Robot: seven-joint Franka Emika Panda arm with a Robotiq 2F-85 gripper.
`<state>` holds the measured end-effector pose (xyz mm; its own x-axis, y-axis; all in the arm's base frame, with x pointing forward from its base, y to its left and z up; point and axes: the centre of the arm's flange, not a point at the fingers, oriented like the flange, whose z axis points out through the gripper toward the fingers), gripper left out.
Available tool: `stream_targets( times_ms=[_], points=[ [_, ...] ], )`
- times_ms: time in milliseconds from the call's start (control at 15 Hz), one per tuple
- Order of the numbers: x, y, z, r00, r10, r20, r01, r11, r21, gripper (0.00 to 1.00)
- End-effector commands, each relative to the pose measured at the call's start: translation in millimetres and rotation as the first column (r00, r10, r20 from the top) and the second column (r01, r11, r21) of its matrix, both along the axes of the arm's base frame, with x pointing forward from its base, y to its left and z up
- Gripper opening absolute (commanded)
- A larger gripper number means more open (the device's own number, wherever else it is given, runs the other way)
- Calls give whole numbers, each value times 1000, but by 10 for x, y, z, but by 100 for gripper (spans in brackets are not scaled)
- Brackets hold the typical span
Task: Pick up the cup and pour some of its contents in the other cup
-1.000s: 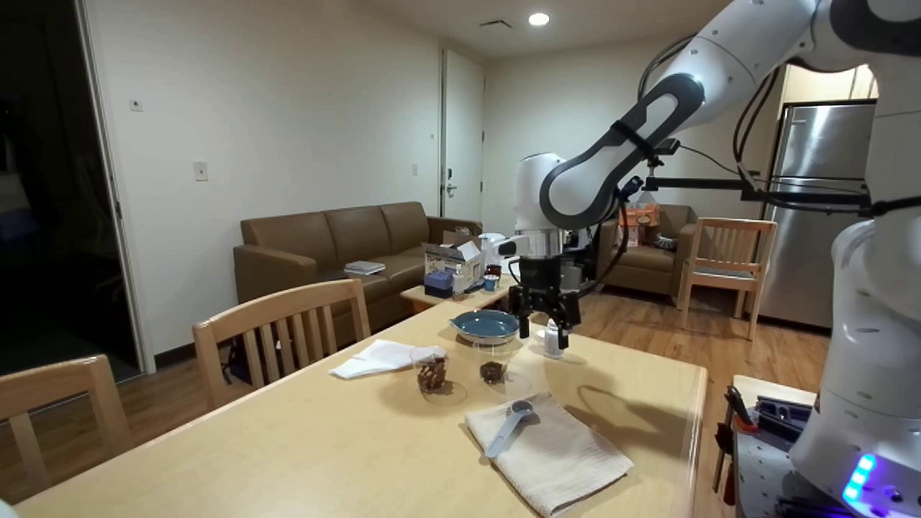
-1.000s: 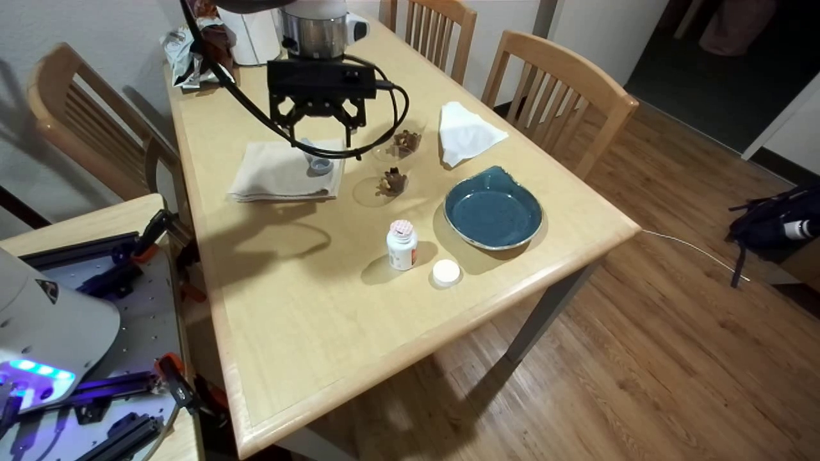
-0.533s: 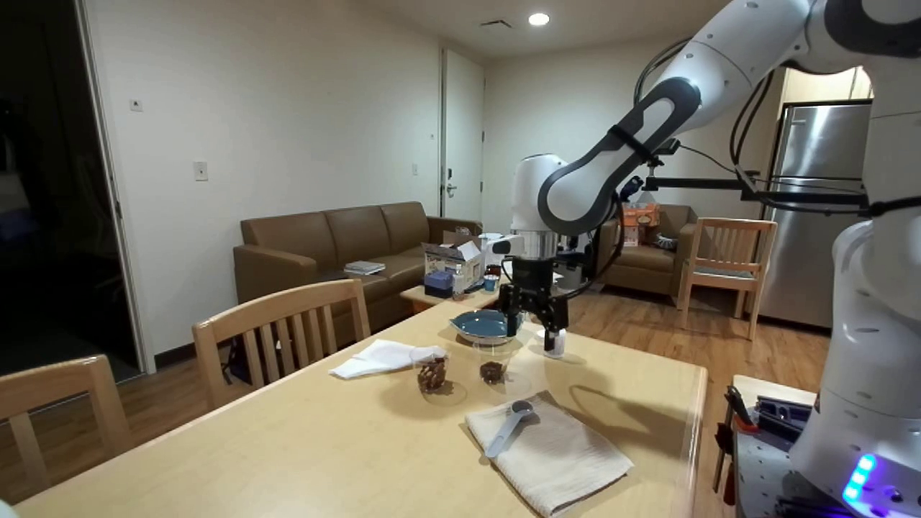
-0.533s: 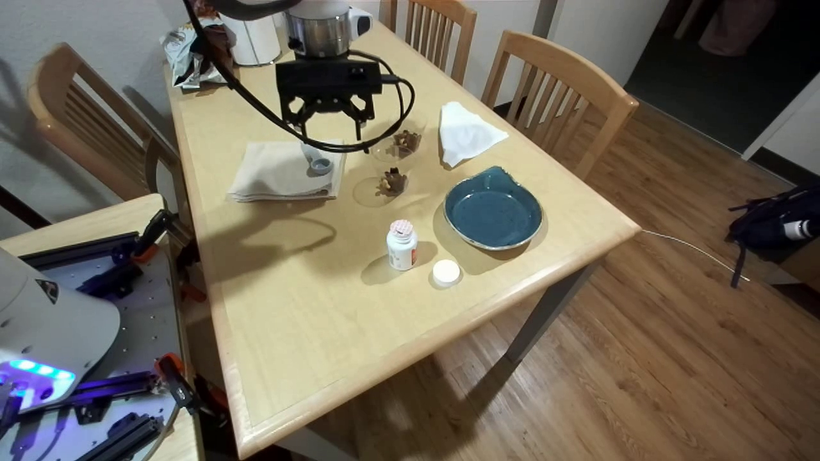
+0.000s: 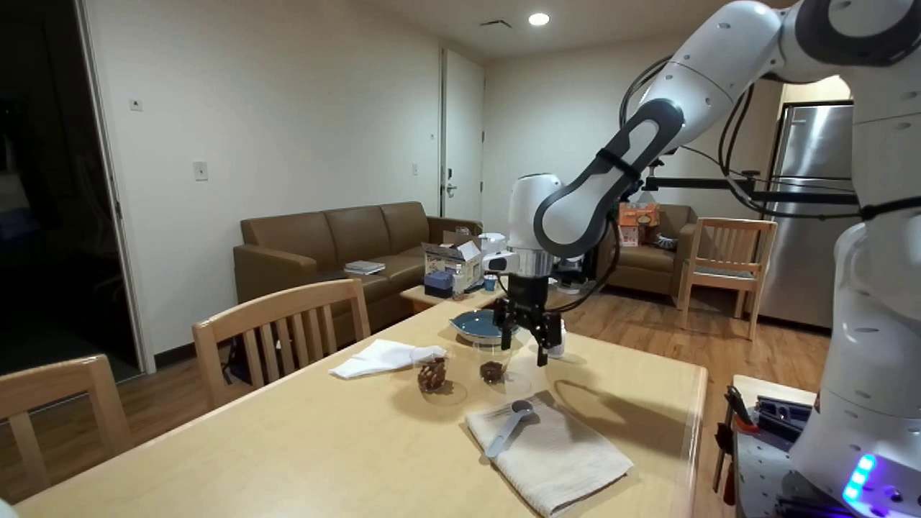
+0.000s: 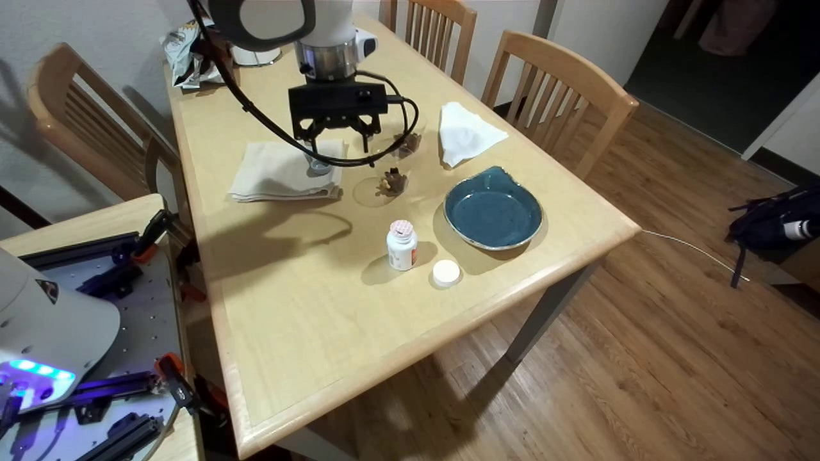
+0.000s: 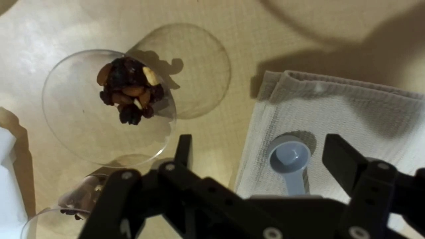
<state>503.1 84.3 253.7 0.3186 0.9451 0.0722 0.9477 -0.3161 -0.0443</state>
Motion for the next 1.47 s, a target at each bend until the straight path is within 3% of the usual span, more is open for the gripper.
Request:
stream_targets(
  times_ms=[0, 200, 1133, 1200, 1267, 1400],
  points=[
    [116, -71, 51, 995, 34, 91, -34, 999, 6, 100],
    [186, -131, 81, 991, 33, 131, -32, 999, -6, 100],
    [474, -332, -297, 996, 37, 79, -39, 999, 24, 100],
    [489, -331, -309, 996, 38, 80, -40, 999, 28, 75],
    [492, -334, -317, 996, 40, 76, -43, 999, 27, 74],
    [501, -340, -327, 996, 36, 77, -38, 999, 27, 60]
  ],
)
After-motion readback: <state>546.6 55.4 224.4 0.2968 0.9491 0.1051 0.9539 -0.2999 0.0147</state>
